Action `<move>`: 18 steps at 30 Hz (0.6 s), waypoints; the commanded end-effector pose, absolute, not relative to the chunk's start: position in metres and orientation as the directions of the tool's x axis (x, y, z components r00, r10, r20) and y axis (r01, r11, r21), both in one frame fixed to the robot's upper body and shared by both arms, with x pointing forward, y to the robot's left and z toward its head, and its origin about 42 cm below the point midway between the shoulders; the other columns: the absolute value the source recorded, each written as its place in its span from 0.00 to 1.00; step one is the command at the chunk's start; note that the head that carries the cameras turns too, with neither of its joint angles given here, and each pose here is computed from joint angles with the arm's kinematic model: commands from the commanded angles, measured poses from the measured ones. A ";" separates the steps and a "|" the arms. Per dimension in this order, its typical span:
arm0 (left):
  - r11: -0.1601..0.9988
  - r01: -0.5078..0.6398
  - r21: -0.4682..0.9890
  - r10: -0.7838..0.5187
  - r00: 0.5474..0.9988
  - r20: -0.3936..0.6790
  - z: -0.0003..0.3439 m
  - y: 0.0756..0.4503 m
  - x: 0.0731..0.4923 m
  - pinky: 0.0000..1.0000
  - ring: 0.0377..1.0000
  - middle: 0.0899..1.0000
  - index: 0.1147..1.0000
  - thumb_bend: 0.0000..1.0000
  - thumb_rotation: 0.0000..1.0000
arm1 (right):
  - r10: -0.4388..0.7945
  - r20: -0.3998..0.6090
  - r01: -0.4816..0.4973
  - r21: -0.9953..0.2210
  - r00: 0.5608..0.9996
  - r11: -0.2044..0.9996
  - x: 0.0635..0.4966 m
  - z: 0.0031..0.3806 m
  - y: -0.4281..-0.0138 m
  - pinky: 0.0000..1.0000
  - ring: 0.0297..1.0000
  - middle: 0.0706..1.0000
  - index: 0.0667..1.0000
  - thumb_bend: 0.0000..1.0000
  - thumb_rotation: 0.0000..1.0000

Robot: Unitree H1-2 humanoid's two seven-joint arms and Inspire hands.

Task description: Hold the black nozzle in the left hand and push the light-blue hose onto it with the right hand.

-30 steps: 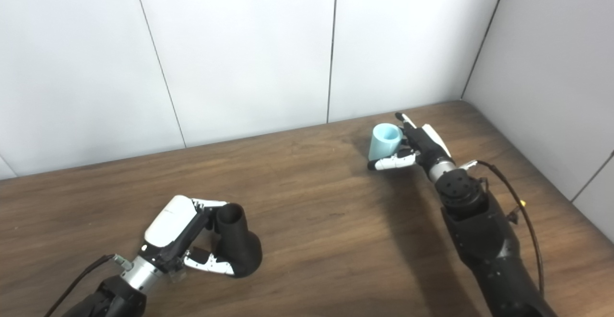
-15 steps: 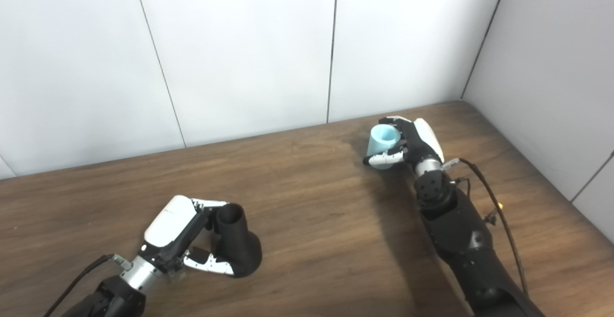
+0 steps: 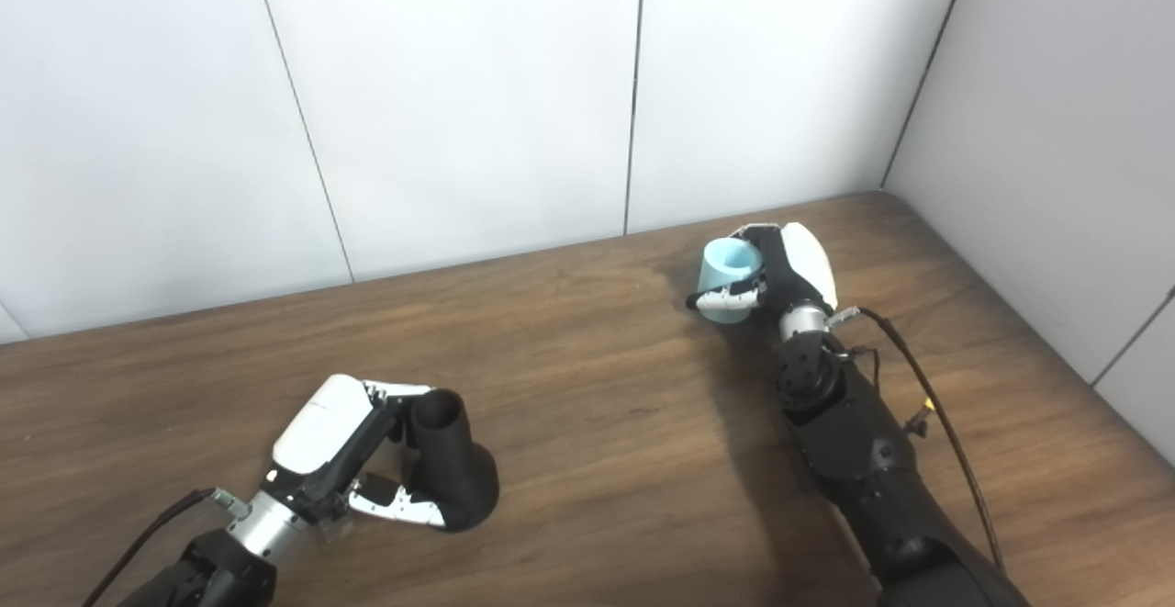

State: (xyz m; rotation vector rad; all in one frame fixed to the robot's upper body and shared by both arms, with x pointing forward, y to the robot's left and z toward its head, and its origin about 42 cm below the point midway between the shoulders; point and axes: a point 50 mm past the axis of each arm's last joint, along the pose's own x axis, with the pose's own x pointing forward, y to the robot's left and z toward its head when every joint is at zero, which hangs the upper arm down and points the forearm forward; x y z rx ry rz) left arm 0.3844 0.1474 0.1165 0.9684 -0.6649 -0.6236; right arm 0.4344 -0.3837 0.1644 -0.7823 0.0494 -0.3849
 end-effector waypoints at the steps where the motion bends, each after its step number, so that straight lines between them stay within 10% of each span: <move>1: 0.350 0.329 0.877 -0.698 0.716 0.009 0.042 0.182 0.335 0.30 0.34 0.36 0.45 0.52 0.00 | -0.324 0.199 0.369 -0.674 0.925 0.640 0.441 0.201 -0.383 0.42 0.43 0.47 0.44 0.52 0.00; 18: 0.351 0.350 0.869 -0.703 0.712 -0.003 0.039 0.166 0.334 0.33 0.36 0.38 0.45 0.52 0.00 | 0.003 0.306 0.213 -0.666 0.952 0.715 0.421 0.303 -0.313 0.34 0.40 0.42 0.48 0.52 0.00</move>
